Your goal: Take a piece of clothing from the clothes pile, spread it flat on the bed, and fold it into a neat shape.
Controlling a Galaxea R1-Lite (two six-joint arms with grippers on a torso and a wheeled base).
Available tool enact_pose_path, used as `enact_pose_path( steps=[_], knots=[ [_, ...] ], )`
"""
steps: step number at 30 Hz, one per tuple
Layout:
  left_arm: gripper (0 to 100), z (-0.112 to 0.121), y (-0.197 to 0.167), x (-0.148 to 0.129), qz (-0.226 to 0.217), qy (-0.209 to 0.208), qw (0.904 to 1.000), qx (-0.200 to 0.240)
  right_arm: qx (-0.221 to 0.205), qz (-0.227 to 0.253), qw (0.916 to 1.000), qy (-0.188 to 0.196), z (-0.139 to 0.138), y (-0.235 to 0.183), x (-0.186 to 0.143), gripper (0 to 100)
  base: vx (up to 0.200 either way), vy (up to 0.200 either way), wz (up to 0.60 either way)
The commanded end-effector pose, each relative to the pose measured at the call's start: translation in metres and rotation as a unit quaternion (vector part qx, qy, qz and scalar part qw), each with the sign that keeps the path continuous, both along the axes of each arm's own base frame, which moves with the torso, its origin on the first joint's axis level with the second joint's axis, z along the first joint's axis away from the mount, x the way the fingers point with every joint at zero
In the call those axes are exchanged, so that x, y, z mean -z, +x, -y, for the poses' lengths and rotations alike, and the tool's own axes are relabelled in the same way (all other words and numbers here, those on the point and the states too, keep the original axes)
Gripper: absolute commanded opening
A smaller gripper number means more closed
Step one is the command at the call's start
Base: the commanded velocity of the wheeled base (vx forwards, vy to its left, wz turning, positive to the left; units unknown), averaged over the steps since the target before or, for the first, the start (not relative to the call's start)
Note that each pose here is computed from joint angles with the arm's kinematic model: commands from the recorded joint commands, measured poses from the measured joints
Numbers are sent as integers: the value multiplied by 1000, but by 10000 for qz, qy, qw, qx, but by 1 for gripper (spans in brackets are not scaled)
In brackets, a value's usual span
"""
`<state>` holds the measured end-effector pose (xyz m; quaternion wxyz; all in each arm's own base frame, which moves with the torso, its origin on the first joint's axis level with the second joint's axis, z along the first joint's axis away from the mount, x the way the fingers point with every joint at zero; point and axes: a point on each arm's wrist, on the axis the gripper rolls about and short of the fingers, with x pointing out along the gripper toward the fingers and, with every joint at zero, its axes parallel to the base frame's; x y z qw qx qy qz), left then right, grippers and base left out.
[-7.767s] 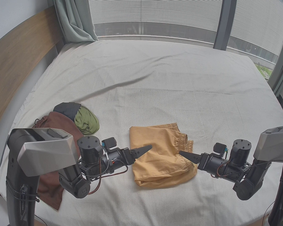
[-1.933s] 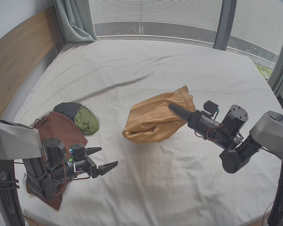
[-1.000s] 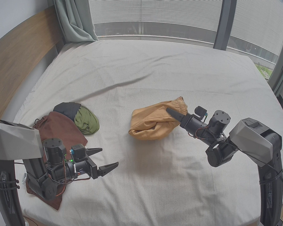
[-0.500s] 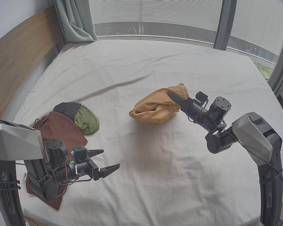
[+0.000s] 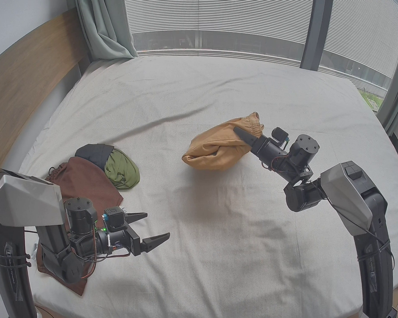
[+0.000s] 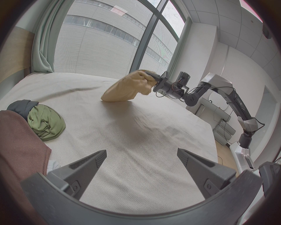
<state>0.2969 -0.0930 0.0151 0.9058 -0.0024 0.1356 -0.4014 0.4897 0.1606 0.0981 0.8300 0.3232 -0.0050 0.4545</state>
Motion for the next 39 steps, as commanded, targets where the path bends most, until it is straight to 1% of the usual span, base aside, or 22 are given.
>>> enact_pose_path(
  steps=[1, 5, 7, 10, 11, 13, 22, 28, 29, 32, 34, 35, 36, 38, 39],
  knots=[
    [100, -1, 0, 1, -8, 5, 10000, -25, 32, -382, 9992, -131, 1, 7, 42, 0, 0, 0, 0],
    [100, -1, 0, 1, -16, 7, 10000, -25, 57, -653, 9975, -246, 4, 2, 58, 0, 0, 0, 0],
    [100, -2, 1, 0, 6, -1, 10000, -26, 77, -975, 9945, -364, 8, -9, 74, 0, 0, 0, 0],
    [100, -2, 0, 0, -2, 1, 10000, -26, 122, -1061, 9922, -639, 11, -21, 92, 0, 0, 0, 0],
    [100, -2, 0, -1, 13, -3, 10000, -26, 155, -1081, 9908, -794, 13, -27, 102, 0, 0, 0, 0],
    [100, -2, 0, -1, 21, -5, 10000, -26, 171, -1057, 9904, -879, 13, -31, 108, 0, 0, 0, 0],
    [100, -2, 1, -2, 29, -5, 10000, -33, 190, -1165, 9887, -929, 12, -35, 123, 0, 0, 0, 0],
    [100, 0, 0, 0, 6, 1, 10000, -10, 209, -1133, 9890, -930, 13, -35, 122, 0, 0, 0, 0],
    [100, 0, 0, 0, -1, 3, 10000, -10, 218, -1121, 9891, -931, 14, -34, 121, 100, 0, 0, 0],
    [100, 0, 0, -1, 14, -1, 10000, -10, 228, -1101, 9893, -931, 16, -38, 122, 100, 0, 0, 0],
    [100, 0, 0, -1, 6, 1, 10000, -10, 232, -1169, 9882, -958, 18, -42, 123, 100, 0, 0, 0],
    [100, -1, 1, -1, 29, -5, 10000, -18, 245, -1254, 9859, -1077, 21, -49, 124, 100, 0, 0, 0],
    [100, -1, 1, -2, 36, -7, 10000, -18, 255, -1239, 9850, -1173, 22, -53, 125, 100, 0, 0, 0],
    [100, -1, 1, -2, 36, -7, 10000, -18, 265, -1242, 9801, -1524, 25, -65, 132, 100, 0, 0, 0],
    [100, -1, 1, -2, 36, -7, 10000, -18, 246, -1279, 9779, -1633, 26, -70, 135, 100, 0, 0, 0]
  ],
)
